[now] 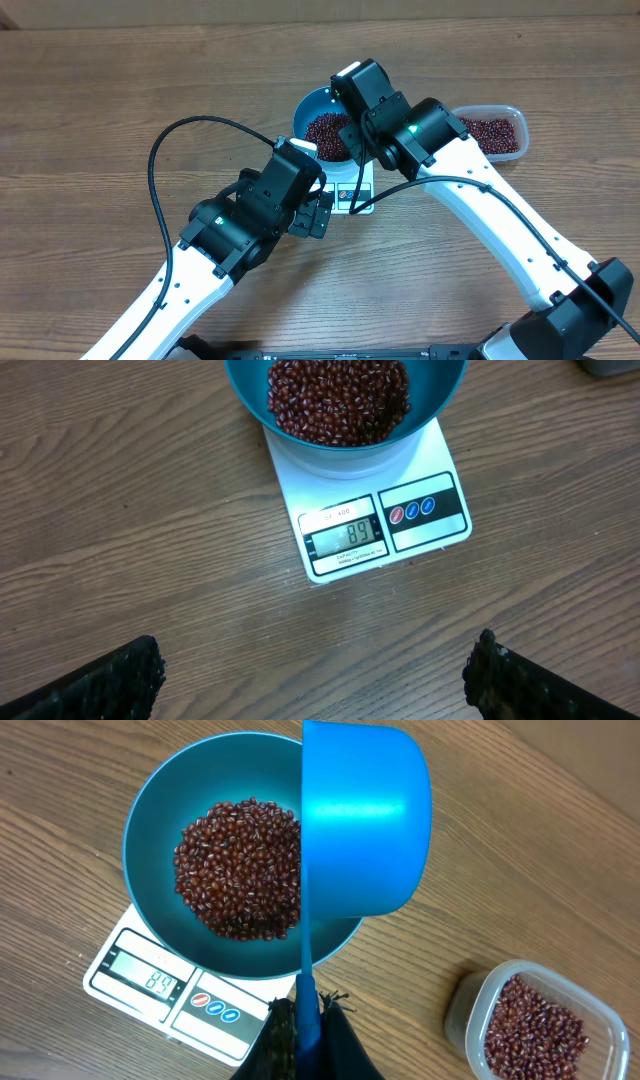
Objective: Scoop item into bowl and weigh 150g on scale
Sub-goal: 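Tip the scoop to pour beans into the teal bowl, then move the empty scoop back to the bean tub with right gripper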
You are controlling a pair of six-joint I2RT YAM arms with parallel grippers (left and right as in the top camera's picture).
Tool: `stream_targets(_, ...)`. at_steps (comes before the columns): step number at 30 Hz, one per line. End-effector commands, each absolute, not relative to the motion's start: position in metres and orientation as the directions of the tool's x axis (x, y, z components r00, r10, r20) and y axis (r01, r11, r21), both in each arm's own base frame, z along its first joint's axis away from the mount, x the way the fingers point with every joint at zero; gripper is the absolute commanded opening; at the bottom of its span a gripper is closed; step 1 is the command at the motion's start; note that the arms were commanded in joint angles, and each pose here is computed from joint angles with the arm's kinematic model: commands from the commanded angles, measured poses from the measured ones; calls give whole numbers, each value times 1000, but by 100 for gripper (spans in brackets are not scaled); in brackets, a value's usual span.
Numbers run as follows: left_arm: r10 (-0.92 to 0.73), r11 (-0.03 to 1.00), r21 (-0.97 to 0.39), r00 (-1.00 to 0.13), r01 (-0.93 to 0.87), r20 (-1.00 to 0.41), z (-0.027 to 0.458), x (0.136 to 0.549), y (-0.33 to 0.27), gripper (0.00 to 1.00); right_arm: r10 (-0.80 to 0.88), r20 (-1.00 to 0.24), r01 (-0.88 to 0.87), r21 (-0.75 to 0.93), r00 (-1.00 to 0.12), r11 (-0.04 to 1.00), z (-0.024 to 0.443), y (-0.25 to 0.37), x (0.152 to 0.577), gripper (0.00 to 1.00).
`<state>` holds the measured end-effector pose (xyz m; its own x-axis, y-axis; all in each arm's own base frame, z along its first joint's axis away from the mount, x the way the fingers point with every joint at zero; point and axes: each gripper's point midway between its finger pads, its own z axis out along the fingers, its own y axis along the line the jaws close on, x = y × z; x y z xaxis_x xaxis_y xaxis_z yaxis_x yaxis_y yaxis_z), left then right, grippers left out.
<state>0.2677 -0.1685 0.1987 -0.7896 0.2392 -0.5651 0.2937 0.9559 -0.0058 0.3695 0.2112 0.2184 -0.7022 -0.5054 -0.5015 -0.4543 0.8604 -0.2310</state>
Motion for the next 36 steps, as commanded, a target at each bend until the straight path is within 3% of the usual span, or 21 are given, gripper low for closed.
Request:
stream_targets(1, 218, 959, -16, -773, 283, -596, 212, 271, -168, 100, -401, -585, -369, -180, -705, 912, 248, 207, 374, 4)
stream_targets(7, 218, 959, -16, -773, 283, -596, 212, 271, -168, 100, -333, -603, -379, -54, -725, 924, 257, 204, 372, 4)
stream_targets(16, 218, 959, -16, -773, 283, -596, 212, 271, -168, 100, -74, -651, -106, 11, -756, 994, 299, 88, 378, 4)
stream_targets(24, 218, 959, -16, -773, 283, -596, 212, 271, -168, 100, 44, -521, 122, -117, -852, 986, 266, 5, 369, 4)
stream_targets(36, 218, 959, -16, -773, 283, -596, 212, 271, -168, 100, 128, -374, 225, -227, -918, 948, 203, -12, 385, 4)
